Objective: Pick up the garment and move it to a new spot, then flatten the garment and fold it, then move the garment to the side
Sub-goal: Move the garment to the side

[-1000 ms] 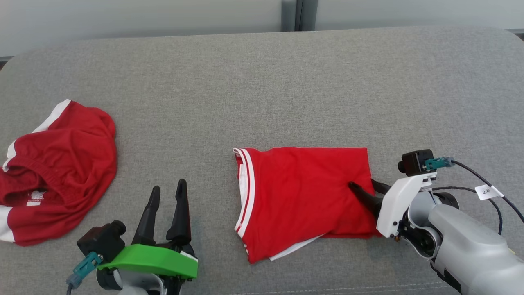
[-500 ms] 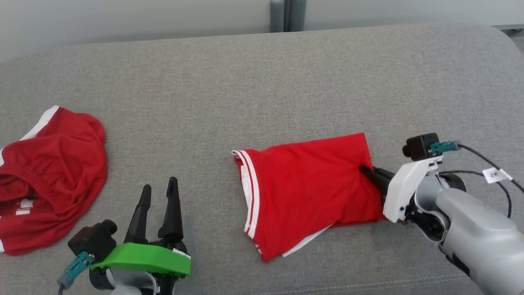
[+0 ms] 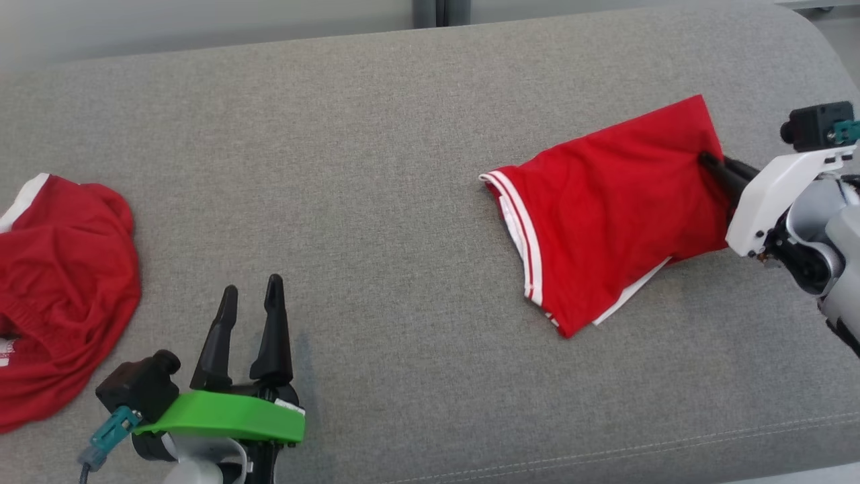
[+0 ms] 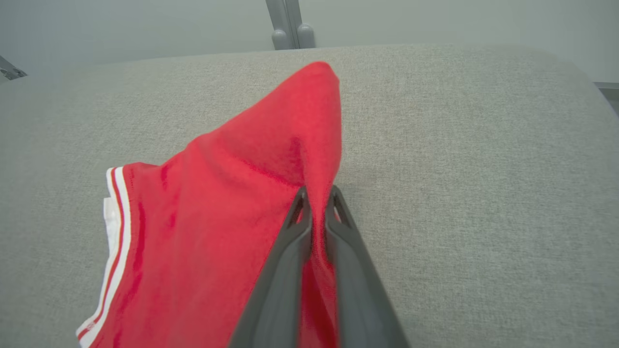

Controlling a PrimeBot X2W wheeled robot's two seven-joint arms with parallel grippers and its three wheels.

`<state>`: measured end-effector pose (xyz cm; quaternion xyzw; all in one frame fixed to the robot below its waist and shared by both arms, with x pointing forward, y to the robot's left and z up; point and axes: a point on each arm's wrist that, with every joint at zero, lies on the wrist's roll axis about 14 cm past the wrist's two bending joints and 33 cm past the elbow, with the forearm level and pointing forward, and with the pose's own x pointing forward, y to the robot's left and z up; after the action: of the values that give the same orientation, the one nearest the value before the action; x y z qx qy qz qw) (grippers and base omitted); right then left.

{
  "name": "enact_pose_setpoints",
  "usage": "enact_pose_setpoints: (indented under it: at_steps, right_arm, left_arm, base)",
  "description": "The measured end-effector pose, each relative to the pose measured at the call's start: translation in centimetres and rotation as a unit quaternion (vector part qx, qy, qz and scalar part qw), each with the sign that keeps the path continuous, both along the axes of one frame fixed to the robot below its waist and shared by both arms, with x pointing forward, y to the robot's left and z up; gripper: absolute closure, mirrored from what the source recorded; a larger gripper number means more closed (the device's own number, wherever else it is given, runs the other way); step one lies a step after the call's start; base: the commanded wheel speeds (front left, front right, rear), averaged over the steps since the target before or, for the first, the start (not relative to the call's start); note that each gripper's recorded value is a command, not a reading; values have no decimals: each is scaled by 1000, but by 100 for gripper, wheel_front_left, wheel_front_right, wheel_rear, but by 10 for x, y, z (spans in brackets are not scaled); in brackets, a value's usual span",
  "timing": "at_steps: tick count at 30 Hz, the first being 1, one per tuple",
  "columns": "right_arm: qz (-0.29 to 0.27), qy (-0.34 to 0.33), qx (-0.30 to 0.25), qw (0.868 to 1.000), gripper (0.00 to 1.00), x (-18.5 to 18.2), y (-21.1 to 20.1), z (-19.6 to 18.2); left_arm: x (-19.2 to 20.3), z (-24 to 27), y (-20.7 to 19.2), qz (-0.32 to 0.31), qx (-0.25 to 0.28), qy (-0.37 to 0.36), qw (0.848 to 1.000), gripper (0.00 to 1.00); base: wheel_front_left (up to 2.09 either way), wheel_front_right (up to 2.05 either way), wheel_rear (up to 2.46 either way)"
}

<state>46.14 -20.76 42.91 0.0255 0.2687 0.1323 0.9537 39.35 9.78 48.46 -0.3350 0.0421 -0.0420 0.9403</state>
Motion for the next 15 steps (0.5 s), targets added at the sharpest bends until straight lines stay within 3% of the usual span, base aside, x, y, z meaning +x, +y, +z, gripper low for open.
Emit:
enact_pose_setpoints:
  at_steps: [15]
  right_arm:
    - [-63, -18, -97, 993, 100, 45, -85, 22]
  left_arm:
    - [26, 2, -10, -26, 8, -12, 1000, 0]
  base:
    - [0, 0, 0]
